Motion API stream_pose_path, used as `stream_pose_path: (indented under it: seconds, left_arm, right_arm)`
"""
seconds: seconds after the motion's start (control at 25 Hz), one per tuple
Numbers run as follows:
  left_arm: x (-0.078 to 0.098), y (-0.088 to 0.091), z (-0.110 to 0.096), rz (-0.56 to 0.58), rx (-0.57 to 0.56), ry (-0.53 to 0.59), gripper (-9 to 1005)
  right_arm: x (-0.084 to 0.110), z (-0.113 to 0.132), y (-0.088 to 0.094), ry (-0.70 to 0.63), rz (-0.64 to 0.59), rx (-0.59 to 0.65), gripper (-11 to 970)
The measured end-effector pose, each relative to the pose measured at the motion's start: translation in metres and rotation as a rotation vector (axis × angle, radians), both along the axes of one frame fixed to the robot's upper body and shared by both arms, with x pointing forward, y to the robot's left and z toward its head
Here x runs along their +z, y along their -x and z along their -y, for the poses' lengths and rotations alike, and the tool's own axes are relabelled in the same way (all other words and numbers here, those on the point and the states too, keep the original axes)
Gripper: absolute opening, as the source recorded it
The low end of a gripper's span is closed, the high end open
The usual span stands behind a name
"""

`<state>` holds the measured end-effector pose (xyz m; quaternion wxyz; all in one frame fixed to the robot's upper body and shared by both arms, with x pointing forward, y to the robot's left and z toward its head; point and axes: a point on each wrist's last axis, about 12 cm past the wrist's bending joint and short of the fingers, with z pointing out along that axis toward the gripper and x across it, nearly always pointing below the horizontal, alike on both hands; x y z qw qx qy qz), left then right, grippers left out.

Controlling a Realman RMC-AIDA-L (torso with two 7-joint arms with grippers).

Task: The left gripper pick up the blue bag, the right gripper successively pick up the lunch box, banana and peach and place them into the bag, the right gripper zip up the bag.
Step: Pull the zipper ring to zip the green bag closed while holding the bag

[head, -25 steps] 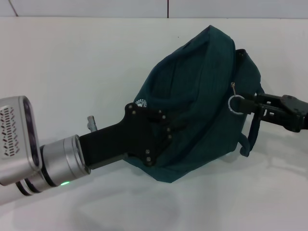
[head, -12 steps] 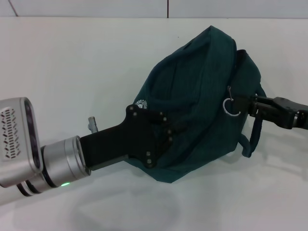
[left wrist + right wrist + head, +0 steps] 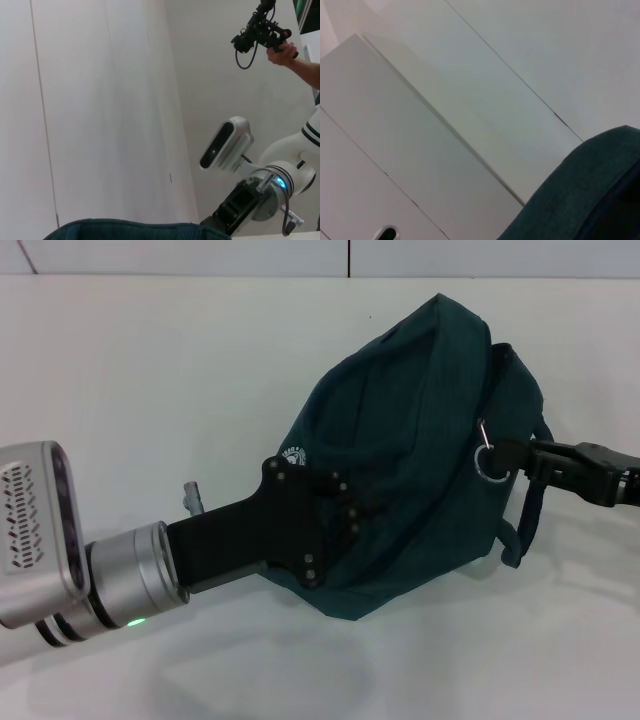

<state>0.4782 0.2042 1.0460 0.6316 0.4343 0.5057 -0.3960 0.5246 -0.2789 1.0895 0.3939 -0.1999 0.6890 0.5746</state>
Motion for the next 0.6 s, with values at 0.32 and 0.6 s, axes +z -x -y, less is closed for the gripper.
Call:
stream_pose_path:
  seconds: [0.32, 0.6]
  left_arm:
    - [0.0006, -0.0004, 0.0009, 0.004, -0.002, 0.002, 40]
    - [0.0008, -0.0006, 0.0017, 0.005, -0.003, 0.003, 39]
  right_arm:
    - [-0.0011, -0.0006, 0.0002, 0.022, -0.001, 0.017, 280]
    - [0.0000, -0.0025, 0.0011, 0.029, 0.050, 0.029, 177]
